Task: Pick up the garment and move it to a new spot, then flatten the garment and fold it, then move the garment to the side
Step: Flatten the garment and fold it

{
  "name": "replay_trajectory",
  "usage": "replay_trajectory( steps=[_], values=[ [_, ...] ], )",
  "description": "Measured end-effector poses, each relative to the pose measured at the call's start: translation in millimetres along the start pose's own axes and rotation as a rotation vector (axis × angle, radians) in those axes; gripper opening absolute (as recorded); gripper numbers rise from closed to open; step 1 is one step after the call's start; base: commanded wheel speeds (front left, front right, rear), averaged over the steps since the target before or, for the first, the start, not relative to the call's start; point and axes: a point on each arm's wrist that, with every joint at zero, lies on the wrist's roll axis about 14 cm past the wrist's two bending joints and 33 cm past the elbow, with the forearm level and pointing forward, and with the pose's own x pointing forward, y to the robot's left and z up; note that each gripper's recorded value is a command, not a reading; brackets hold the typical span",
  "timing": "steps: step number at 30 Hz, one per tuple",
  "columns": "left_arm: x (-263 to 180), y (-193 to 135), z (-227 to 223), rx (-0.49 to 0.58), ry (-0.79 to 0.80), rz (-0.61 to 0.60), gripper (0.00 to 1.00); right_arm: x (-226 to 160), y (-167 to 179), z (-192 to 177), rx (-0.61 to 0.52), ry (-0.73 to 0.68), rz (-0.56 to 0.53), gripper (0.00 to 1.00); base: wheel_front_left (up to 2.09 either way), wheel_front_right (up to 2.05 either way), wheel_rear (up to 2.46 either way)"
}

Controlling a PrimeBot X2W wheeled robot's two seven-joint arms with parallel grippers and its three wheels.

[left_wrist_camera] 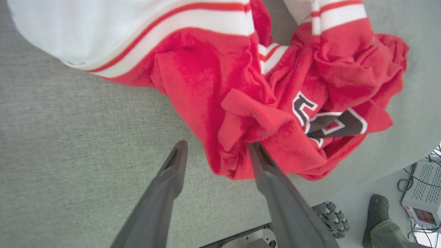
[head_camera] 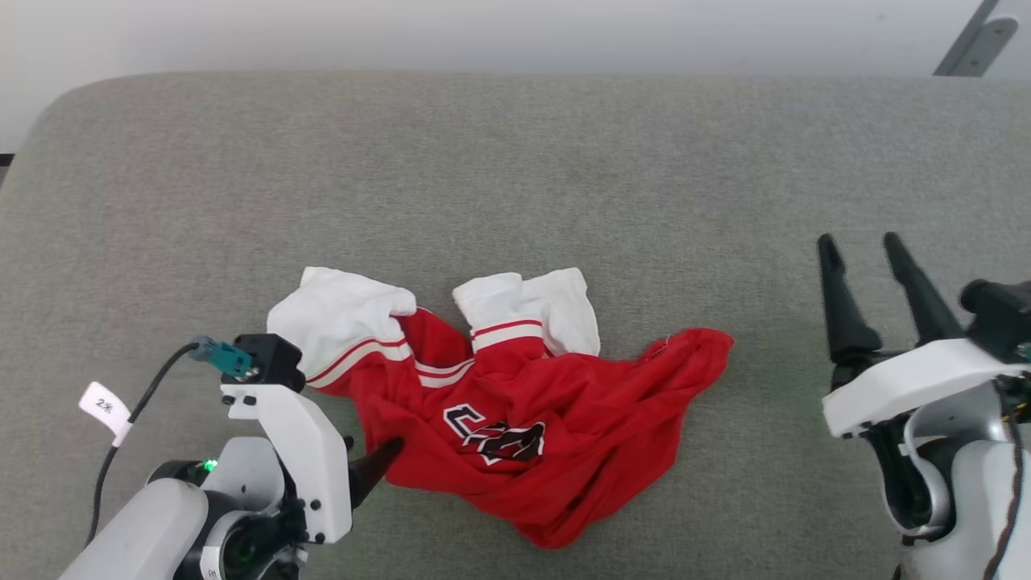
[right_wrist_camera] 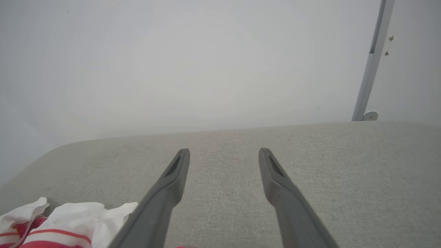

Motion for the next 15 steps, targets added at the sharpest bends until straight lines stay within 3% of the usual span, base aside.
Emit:
replay_trajectory(
  steps=[4, 15],
  values=[
    [-8, 7, 15, -0.006, -0.100, 0.015, 1.00, 2, 16, -11, -0.012, 0.056, 0.051, 1.00, 0.00, 0.00, 0.00],
    [-52, 32, 67, 0.055, -0.554, 0.089, 1.00, 15, 82, -51, -0.086, 0.273, 0.283, 1.00, 0.00, 0.00, 0.00]
  ],
)
